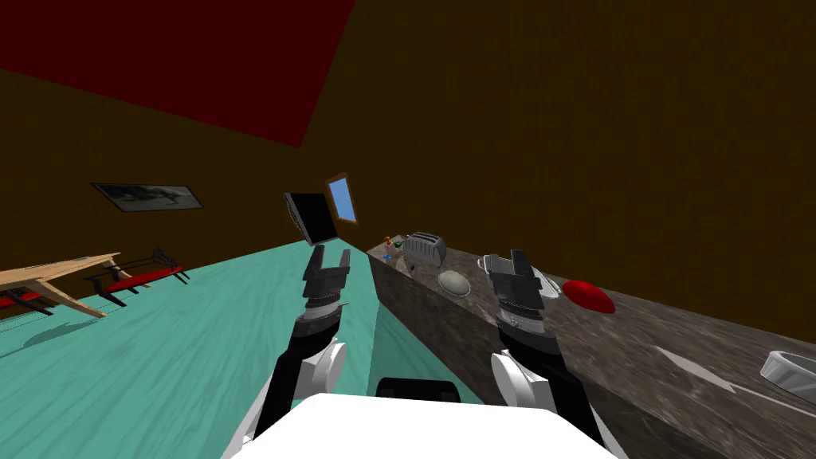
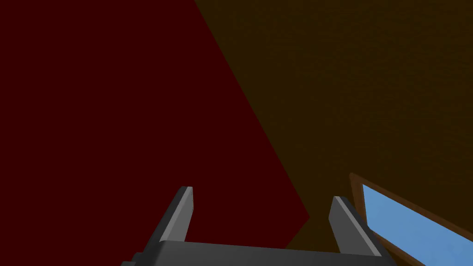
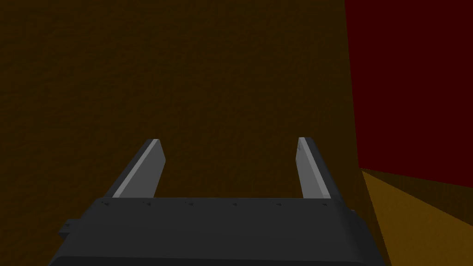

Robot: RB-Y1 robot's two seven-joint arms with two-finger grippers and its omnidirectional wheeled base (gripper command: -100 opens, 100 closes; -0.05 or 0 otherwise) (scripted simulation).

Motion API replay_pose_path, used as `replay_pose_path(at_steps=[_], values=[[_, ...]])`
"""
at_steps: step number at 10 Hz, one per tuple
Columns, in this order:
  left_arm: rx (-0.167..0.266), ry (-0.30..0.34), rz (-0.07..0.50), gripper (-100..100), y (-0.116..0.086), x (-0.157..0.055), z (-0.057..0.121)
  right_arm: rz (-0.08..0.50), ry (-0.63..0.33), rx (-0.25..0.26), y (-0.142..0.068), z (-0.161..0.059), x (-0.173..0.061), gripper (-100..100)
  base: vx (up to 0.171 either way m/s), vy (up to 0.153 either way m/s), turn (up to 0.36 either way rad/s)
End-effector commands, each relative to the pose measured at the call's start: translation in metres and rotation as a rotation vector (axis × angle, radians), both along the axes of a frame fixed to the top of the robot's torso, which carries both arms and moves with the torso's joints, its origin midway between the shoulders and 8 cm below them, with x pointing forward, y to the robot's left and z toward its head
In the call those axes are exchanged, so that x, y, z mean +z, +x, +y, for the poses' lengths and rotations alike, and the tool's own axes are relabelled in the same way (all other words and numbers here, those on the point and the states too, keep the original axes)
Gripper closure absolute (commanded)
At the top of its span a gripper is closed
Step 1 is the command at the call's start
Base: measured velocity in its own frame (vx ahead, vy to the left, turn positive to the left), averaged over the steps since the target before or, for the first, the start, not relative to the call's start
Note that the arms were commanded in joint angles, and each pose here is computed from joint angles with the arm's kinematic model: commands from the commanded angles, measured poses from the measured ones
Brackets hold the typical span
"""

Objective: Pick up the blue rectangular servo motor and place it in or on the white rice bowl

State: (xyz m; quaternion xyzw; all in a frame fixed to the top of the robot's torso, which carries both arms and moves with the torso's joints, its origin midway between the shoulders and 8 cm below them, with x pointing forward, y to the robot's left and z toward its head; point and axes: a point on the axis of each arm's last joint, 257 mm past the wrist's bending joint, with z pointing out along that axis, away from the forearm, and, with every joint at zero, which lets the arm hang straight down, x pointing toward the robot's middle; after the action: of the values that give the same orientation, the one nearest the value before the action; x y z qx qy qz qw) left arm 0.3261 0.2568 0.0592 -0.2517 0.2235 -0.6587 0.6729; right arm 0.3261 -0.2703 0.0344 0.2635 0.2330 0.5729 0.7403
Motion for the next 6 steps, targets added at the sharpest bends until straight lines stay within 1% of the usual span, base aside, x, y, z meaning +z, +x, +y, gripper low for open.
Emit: replay_pose_path(at_steps=[1,3,6], values=[[-0.018,0.031,0.017,-100,0.006,-0.006,-0.005,0.0,0.0,0.0,0.0,0.0,0.0,0,-0.026,-0.004,-0.008],[-0.035,0.056,0.037,-100,0.014,-0.013,-0.009,0.0,0.0,0.0,0.0,0.0,0.0,0,-0.055,0.003,-0.016],[-0.056,0.09,0.077,-100,0.031,-0.029,-0.014,0.0,0.0,0.0,0.0,0.0,0.0,0,-0.085,-0.014,-0.026]])
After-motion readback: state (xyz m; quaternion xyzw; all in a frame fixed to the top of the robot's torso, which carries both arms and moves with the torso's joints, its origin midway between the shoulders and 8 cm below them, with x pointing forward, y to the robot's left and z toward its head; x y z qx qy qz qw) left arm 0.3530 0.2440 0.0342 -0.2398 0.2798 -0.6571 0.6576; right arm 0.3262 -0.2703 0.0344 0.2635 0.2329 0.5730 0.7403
